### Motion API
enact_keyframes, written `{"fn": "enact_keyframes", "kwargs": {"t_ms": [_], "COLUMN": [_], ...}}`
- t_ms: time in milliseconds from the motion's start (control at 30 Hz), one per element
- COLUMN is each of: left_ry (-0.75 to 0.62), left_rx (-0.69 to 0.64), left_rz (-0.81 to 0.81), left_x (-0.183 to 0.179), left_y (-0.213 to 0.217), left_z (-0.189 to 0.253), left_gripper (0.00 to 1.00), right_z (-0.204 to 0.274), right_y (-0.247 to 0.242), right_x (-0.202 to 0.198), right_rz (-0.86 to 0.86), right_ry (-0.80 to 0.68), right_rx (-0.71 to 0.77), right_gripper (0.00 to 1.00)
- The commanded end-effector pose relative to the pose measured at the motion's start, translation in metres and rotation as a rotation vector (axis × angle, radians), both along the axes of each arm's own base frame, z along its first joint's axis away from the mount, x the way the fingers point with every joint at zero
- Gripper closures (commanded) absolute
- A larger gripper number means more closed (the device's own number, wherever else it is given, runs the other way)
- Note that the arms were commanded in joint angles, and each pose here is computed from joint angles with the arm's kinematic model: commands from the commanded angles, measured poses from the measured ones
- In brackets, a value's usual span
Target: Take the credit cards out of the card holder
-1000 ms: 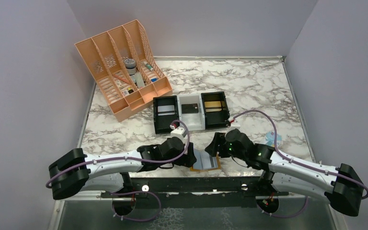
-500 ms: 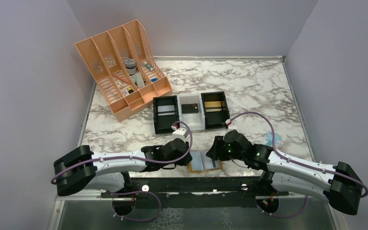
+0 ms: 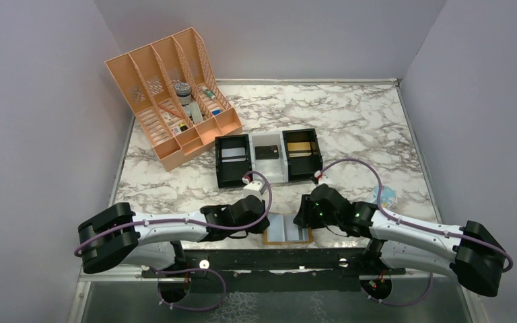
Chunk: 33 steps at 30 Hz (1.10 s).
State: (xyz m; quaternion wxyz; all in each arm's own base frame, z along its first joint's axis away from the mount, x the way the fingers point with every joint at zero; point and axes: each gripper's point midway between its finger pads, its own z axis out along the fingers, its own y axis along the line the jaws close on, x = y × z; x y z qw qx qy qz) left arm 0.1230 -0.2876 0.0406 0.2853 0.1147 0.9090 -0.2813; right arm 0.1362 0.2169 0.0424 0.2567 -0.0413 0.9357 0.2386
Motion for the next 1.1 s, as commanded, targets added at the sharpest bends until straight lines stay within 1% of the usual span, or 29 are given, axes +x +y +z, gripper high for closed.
{"fn": "enact_keyframes", "kwargs": {"t_ms": [0, 267, 500, 800, 1067], "left_ry": [-0.024, -0.005, -0.017, -0.015, -0.007], "left_rx": [-0.023, -0.014, -0.028, -0.026, -0.016], "left_rz": [0.014, 0.026, 0.043, 0.049, 0.042], "left_x": [0.004, -0.001, 0.0, -0.001, -0.003], "left_y": [-0.005, -0.001, 0.003, 0.007, 0.006], "left_z": [0.009, 0.001, 0.004, 0.002, -0.003], "left_gripper": [0.88, 0.9, 0.91, 0.91, 0.91], "right_z": [-0.002, -0.008, 0.009, -0.014, -0.014], "right_y": [0.007, 0.005, 0.006, 0.005, 0.016], "right_x": [-0.005, -0.007, -0.005, -0.019, -0.022], "right_rz": [0.047, 0.031, 0.023, 0.049, 0.084], "right_ry": [0.009, 0.043, 0.013, 0.084, 0.097], "right_rx": [0.025, -0.001, 0.033, 0.033, 0.077], "right_gripper": [0.58, 0.57, 0.55, 0.57, 0.59]}}
